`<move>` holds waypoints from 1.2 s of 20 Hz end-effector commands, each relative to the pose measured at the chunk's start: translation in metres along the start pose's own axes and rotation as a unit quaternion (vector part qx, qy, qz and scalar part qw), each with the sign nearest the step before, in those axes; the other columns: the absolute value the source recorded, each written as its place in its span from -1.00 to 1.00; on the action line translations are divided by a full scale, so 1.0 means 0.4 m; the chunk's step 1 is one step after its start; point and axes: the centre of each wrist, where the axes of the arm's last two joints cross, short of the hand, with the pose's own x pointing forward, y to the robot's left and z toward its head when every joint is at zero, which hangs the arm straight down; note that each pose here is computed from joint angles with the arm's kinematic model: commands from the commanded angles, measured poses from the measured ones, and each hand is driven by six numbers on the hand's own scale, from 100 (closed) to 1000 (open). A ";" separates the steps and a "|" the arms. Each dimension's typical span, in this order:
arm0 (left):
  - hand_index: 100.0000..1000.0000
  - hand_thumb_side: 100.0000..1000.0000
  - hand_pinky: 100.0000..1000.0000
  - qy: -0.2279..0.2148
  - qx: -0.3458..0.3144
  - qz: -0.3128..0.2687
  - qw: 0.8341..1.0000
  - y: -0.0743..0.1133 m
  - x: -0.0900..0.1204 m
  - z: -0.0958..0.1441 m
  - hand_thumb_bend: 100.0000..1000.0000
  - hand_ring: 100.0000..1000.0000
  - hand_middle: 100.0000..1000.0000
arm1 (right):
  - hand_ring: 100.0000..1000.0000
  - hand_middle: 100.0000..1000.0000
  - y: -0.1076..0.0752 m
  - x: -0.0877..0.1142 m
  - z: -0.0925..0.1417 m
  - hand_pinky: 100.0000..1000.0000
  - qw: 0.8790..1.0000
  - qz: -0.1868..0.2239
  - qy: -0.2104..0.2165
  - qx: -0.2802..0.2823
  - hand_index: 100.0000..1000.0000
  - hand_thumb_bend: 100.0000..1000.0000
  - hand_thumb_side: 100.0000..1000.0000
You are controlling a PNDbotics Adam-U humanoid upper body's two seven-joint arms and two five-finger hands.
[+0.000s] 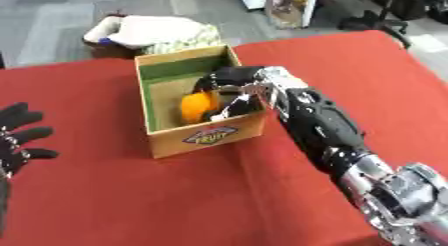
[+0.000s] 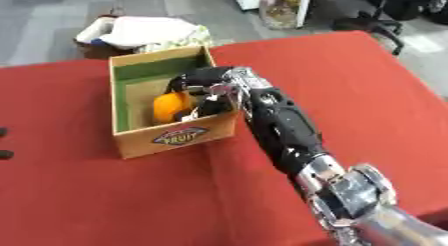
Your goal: Pick up objects on the table and place them in the box.
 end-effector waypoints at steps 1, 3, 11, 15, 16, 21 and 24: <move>0.72 1.00 0.13 -0.016 -0.005 0.000 1.000 -0.002 0.020 -0.005 -0.96 0.44 0.44 | 0.84 0.75 -0.076 -0.022 0.039 0.77 0.999 0.002 0.011 -0.033 0.86 -0.88 0.19; 0.72 1.00 0.13 -0.015 -0.005 0.000 1.000 -0.002 0.019 -0.004 -0.96 0.44 0.44 | 0.84 0.75 -0.091 -0.030 0.054 0.76 0.999 -0.010 0.015 -0.048 0.87 -0.88 0.23; 0.72 1.00 0.13 -0.015 -0.005 -0.002 1.000 0.000 0.019 -0.004 -0.96 0.44 0.44 | 0.86 0.75 -0.154 -0.058 0.118 0.74 0.993 -0.052 0.023 -0.107 0.88 -0.61 0.36; 0.72 1.00 0.13 -0.014 -0.002 -0.004 1.000 0.002 0.019 -0.003 -0.96 0.44 0.44 | 0.86 0.72 -0.185 -0.072 0.161 0.71 0.986 -0.067 0.021 -0.149 0.87 -0.66 0.24; 0.72 1.00 0.13 -0.015 -0.002 -0.004 1.000 0.003 0.018 -0.003 -0.96 0.44 0.44 | 0.85 0.69 -0.192 -0.075 0.174 0.68 0.984 -0.071 0.021 -0.164 0.86 -0.71 0.17; 0.72 1.00 0.13 -0.014 0.005 -0.008 1.000 0.008 0.018 -0.002 -0.96 0.44 0.44 | 0.80 0.52 -0.204 -0.107 0.274 0.52 0.955 -0.113 0.026 -0.274 0.78 -0.94 -0.07; 0.72 1.00 0.13 -0.015 0.009 -0.009 1.000 0.011 0.018 -0.003 -0.96 0.44 0.44 | 0.74 0.40 -0.192 -0.122 0.335 0.36 0.927 -0.160 0.033 -0.338 0.73 -1.00 -0.13</move>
